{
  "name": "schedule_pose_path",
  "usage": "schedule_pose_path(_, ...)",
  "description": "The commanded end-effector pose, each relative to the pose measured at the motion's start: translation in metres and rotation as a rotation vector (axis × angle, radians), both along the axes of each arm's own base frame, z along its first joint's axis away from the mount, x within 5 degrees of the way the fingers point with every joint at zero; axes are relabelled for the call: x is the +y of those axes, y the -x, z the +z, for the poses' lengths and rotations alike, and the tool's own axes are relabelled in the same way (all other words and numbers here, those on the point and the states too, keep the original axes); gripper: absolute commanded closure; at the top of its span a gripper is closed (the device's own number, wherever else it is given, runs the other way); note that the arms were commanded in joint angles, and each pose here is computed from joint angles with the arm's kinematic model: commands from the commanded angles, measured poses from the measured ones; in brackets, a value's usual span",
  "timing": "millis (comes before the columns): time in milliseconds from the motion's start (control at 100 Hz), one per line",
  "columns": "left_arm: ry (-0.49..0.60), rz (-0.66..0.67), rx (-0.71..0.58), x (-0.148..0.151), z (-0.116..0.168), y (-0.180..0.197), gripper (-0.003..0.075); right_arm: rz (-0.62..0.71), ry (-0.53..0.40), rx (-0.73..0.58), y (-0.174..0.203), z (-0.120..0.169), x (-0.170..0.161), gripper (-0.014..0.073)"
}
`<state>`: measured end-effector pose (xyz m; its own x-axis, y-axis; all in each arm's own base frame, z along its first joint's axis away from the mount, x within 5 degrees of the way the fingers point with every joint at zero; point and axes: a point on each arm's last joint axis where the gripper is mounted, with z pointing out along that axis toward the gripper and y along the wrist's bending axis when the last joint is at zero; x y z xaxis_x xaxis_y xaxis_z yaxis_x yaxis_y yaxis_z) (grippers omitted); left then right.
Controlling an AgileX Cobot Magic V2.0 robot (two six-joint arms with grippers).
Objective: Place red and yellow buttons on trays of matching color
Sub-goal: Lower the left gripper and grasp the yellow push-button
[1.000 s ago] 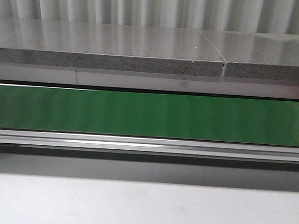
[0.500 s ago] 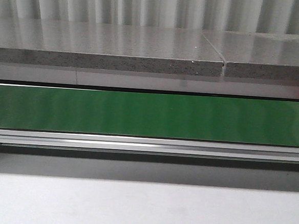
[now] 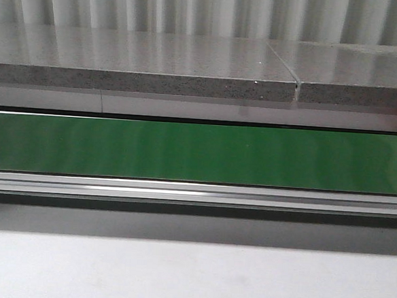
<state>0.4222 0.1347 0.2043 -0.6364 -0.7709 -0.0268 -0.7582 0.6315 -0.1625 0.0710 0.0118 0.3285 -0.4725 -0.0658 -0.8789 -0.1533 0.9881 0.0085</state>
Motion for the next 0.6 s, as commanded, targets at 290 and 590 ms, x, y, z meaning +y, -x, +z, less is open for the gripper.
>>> schedule_pose_path(290, -0.027, 0.025, -0.148, 0.000, 0.032, -0.005, 0.0502, 0.004, -0.009, -0.083, -0.002, 0.013, 0.000, 0.0664)
schedule_pose_path(590, -0.079, -0.100, -0.175, 0.001, 0.061, -0.003, 0.0597, 0.004, -0.009, -0.083, -0.002, 0.013, 0.000, 0.0664)
